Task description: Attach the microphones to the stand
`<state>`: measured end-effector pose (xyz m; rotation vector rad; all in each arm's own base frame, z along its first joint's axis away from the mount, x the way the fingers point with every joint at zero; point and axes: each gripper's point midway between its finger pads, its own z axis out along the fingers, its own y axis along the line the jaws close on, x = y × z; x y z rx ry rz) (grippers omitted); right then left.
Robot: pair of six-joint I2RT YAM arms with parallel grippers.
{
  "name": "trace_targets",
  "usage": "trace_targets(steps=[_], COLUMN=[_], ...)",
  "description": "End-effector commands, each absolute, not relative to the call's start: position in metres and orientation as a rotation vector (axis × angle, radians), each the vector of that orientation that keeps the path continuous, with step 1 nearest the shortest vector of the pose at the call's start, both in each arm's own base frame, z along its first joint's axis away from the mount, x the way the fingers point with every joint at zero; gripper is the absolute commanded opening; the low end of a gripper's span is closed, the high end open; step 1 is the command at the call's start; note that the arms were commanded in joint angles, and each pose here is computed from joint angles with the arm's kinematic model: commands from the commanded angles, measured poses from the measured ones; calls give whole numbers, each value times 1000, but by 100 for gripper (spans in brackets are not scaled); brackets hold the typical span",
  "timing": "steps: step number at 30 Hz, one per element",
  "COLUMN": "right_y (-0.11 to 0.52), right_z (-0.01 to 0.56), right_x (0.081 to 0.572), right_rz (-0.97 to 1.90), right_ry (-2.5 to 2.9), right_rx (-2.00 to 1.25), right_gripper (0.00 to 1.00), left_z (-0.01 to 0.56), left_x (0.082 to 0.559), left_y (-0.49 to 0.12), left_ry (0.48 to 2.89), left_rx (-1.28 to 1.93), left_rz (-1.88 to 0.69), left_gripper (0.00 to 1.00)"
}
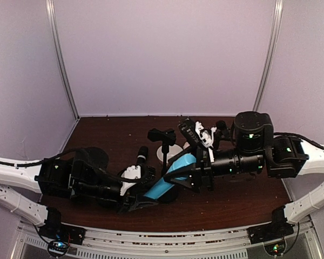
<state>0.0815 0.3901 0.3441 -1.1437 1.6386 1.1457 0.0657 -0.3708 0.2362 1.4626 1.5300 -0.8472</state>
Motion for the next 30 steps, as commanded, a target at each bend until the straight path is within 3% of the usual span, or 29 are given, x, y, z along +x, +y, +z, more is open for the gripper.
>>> trace_targets(steps=[1, 3, 5, 11, 16, 23, 25, 28, 30], right_y=[385, 383, 381, 375, 376, 378, 378, 372, 358], right_z=[367, 371, 376, 386, 383, 377, 376, 379, 390], right_x=[86, 85, 84, 78, 74, 77, 77, 82, 92], right_rz=[1161, 1167, 1168, 1172, 1181, 1163, 1151, 1105, 1060], right_ry=[1609, 1572, 1539, 1477, 1474, 1487, 1486, 1482, 1469], right_rx=[-1082, -1089, -1098, -1130, -1160, -1163, -1171, -1164, -1122], right_gripper=[49, 42, 36, 33, 33, 33, 41, 69, 78], left_z=[261, 259, 255, 243, 243, 252, 254, 252, 252], left_x=[87, 92, 93, 93, 91, 78, 74, 77, 82], left_y=[-372, -371, -372, -377, -382, -382, -381, -378, -373], left_ry=[1509, 1522, 1527, 1529, 1517, 1449, 1434, 1448, 1473], left_rx=[1328, 1307, 1307, 1355, 1384, 1412, 1418, 1398, 1365], left_rz=[-785, -760, -753, -723, -729, -807, -827, -817, -808], left_gripper=[0, 25, 40, 47, 43, 20, 11, 4, 2])
